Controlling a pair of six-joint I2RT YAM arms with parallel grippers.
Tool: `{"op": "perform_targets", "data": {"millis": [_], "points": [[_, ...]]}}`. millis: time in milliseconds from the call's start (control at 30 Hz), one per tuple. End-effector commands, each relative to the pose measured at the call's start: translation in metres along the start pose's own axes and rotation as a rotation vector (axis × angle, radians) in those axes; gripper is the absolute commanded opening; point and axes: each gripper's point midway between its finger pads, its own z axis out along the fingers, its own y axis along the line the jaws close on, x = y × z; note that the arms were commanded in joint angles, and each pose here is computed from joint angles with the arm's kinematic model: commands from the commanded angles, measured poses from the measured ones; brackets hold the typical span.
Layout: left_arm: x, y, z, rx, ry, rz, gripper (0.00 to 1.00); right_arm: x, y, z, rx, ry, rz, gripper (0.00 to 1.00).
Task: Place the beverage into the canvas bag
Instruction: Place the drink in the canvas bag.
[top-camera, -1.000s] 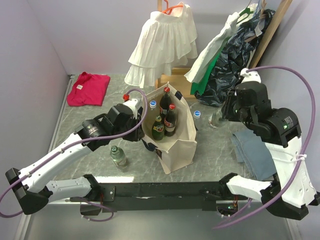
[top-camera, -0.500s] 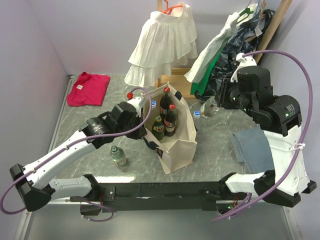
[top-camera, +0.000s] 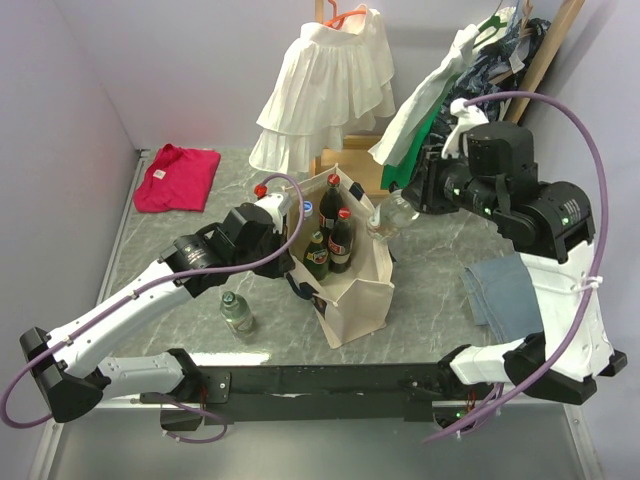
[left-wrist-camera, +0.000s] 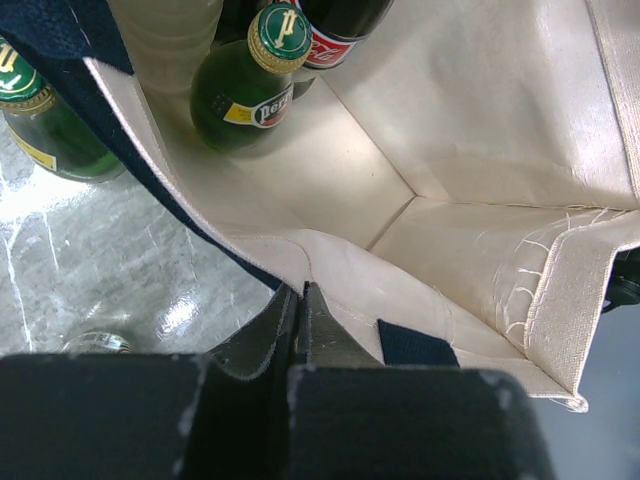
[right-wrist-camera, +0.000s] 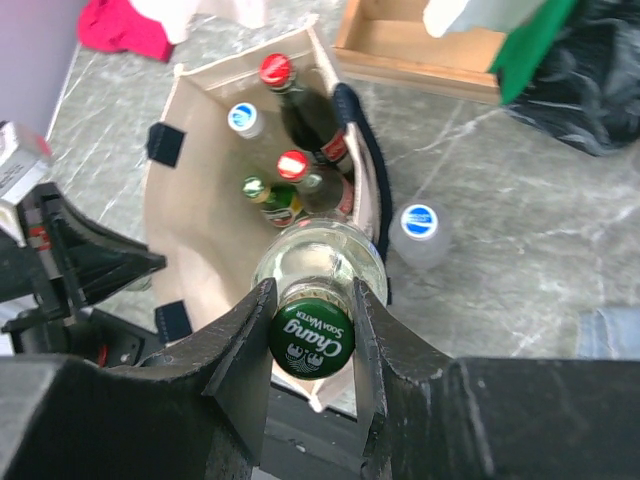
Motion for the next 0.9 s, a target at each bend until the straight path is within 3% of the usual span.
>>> {"op": "perform_targets", "data": {"millis": [0, 867], "points": [[-0.014, -0.004, -0.007, 0.009, -0.046, 0.023, 0.01, -0.053, 0.038, -0.013, -0.155, -0.214, 0.007, 0.0], [-0.017, -0.001, -0.005, -0.012, -0.055, 0.042, 0.01, -0.006, 0.049, 0.055, -0.004, -0.067, -0.047, 0.0]]}}
